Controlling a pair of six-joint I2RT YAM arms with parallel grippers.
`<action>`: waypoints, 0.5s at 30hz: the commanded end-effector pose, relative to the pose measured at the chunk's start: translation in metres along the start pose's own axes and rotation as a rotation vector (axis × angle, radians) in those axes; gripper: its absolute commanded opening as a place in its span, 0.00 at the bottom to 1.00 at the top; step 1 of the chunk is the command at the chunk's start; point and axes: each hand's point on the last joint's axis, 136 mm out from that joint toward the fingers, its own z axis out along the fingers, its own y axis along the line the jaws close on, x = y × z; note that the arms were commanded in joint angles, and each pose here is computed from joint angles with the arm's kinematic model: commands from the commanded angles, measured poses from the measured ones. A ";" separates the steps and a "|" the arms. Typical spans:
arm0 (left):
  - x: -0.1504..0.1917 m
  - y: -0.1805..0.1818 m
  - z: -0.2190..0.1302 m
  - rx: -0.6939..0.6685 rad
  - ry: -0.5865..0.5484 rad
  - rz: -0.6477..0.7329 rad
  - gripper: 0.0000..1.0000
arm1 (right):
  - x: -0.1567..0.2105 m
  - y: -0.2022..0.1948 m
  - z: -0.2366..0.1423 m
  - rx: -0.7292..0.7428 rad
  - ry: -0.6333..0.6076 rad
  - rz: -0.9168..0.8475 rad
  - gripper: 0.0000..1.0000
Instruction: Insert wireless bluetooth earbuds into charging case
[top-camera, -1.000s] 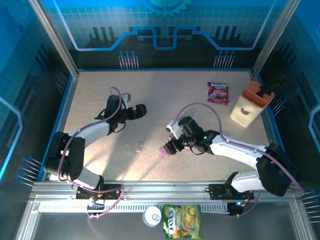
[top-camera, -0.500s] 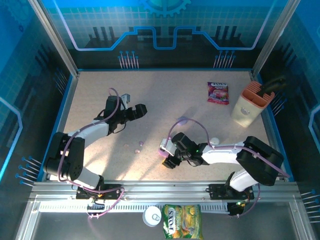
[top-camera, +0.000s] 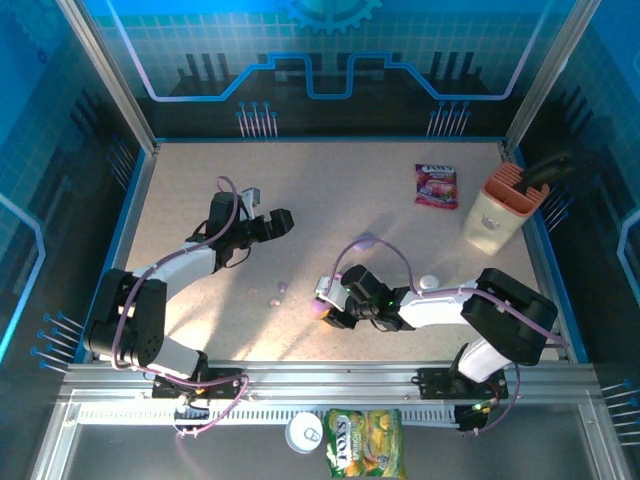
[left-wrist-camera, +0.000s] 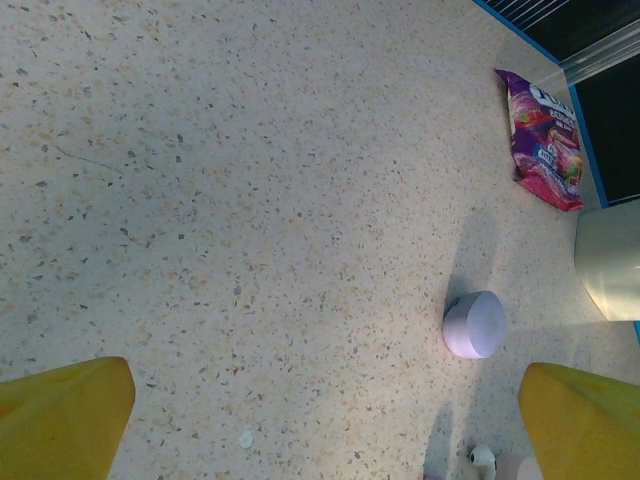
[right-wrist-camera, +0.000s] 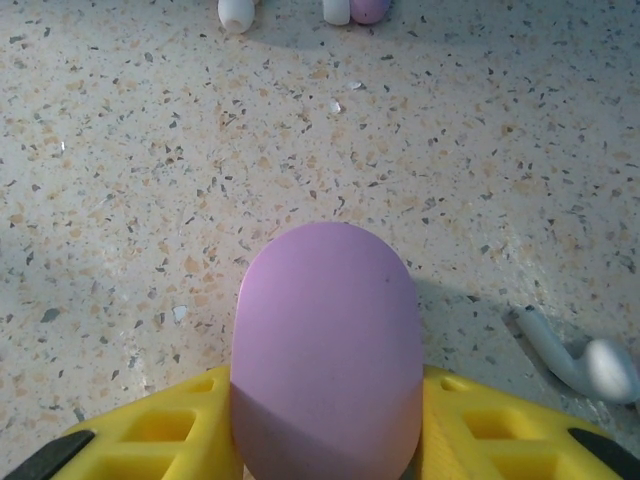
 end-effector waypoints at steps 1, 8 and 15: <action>0.000 -0.003 -0.009 0.026 -0.017 0.039 0.99 | -0.011 0.000 -0.007 -0.003 -0.044 -0.025 0.40; -0.011 -0.026 -0.029 0.172 -0.195 0.238 0.99 | -0.037 -0.012 -0.038 -0.033 -0.129 0.017 0.39; 0.005 -0.075 -0.059 0.346 -0.233 0.530 0.99 | -0.068 -0.042 -0.084 -0.134 -0.237 0.125 0.38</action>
